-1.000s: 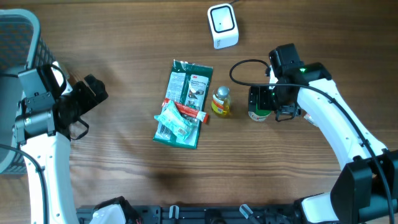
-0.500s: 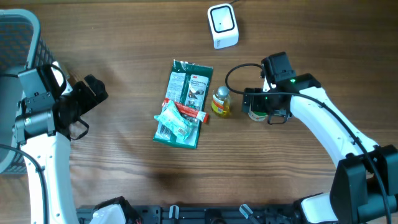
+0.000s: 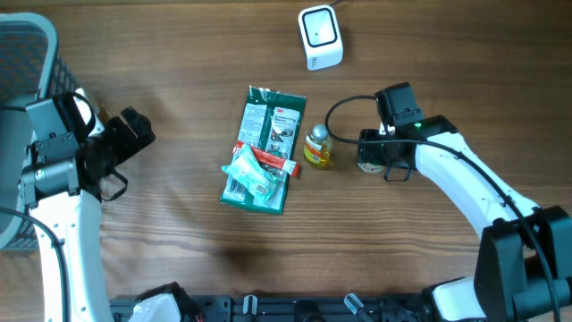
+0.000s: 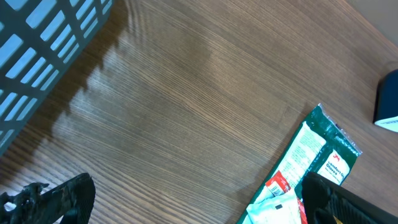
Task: Scan the item barcode
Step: 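Lower the right gripper and grasp the green-lidded jar, then lift the green-lidded jar and hold it in front of the scanner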
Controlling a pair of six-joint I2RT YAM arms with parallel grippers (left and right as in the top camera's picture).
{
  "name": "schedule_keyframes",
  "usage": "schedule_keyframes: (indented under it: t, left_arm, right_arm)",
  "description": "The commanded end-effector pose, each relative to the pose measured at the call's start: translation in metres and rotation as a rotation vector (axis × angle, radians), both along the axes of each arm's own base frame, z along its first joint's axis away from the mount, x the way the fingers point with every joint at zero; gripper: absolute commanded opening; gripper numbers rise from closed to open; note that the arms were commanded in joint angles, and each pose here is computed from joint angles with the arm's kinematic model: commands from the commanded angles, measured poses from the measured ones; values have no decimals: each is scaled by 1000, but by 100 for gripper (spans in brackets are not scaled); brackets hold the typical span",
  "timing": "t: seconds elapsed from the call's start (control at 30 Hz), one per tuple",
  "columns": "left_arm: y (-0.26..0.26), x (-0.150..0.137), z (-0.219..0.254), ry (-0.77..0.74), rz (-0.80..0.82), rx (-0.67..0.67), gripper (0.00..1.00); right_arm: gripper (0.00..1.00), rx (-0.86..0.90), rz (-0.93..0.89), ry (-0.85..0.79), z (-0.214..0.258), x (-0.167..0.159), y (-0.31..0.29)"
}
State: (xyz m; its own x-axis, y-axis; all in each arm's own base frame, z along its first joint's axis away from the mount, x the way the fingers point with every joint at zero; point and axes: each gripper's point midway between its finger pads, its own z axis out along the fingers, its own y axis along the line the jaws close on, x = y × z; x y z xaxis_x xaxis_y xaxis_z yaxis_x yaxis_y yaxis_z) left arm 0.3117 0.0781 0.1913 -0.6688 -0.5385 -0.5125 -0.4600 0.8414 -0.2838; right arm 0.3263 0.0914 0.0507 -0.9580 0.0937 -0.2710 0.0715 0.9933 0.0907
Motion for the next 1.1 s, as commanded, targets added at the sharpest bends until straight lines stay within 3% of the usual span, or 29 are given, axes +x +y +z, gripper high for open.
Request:
schedule_keyframes:
  t: [0.0,0.13,0.23,0.3,0.4,0.63,0.77,0.83,0.9,1.07]
  left_arm:
    - [-3,1,1,-6,-26,4,100]
    - [-3,1,1,-6,-26,5,100]
    - [-3,1,1,-6,-26,4,100]
    - [-3,1,1,-6,-26,4,100]
    - [-3,1,1,-6,-26,5,100]
    - [-3,1,1,-6,-26,4,100]
    - [-3,1,1,-6,-26,4,100]
    - [-3,1,1,-6,-26,4,100]
    - [-3,1,1,-6,-26,4,100]
    - [-3,1,1,-6,-26,4,100]
  right_arm:
    - [60,-58,154,-21,9,2,-1]
    - [81,-40,99,-23,11,4,-1]
    - [85,24,-137,22,7,-3,-2]
    - [84,35,-168,37,3,-7,-2]
    - [63,22,-146,18,4,-3,-3]
    - [50,-11,66,-64,53,11,2]
    - [33,37,271,-198,143,31,24]
    - [26,64,400,-309,189,42,39]
    - [12,59,440,-485,249,61,45]
    - [6,9,523,-726,294,101,58]
